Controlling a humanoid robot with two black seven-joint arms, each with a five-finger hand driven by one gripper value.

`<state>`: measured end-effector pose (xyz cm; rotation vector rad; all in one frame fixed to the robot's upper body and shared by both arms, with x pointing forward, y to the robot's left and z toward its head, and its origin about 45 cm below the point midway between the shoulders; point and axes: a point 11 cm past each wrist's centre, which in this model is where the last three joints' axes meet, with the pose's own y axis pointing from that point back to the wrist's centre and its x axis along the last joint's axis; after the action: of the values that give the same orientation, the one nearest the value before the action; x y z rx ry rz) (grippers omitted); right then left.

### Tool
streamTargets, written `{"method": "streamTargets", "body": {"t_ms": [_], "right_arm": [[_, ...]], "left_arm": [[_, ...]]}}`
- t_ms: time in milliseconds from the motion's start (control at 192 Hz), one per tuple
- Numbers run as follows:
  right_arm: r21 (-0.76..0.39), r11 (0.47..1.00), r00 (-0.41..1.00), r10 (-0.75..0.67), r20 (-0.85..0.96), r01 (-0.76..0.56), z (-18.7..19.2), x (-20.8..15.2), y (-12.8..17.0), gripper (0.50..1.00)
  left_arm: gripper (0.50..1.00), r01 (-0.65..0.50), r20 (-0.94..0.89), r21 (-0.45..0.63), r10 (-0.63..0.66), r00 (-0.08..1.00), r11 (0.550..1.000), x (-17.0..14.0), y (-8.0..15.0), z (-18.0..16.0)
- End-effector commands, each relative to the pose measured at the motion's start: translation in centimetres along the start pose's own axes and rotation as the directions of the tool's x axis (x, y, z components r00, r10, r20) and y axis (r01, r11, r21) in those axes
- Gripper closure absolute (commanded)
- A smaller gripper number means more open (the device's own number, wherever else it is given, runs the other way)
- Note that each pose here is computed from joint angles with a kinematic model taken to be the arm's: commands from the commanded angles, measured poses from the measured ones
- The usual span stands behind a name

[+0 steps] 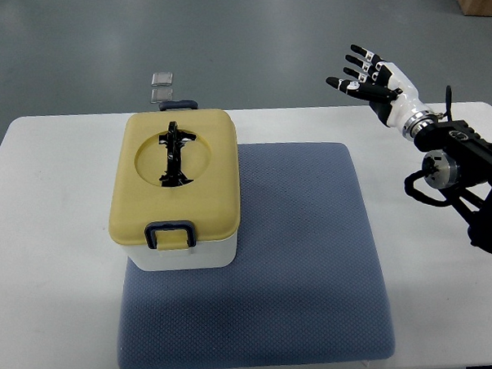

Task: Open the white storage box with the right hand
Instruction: 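Swing the right hand over the box and lower it onto the black lid handle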

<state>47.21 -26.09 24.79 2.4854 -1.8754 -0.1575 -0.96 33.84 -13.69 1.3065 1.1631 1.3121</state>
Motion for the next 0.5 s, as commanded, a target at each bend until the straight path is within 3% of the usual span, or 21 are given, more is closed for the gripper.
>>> {"method": "streamTargets", "body": {"t_ms": [0,495], "right_arm": [[0.022,0.997,0.993,-0.067,-0.092,0.069,-1.3,-0.3,-0.1,0.572],[0.049,0.981,0.927,-0.161,-0.340,0.189,-4.2,-2.7,-1.3,0.572]], "left_arm": [[0.500,-0.001,0.000,0.001,0.001,1.000,1.000,0.0,0.0,0.0],[0.500,0.000,0.000,0.001,0.000,1.000,1.000,0.0,0.0,0.0]]}}
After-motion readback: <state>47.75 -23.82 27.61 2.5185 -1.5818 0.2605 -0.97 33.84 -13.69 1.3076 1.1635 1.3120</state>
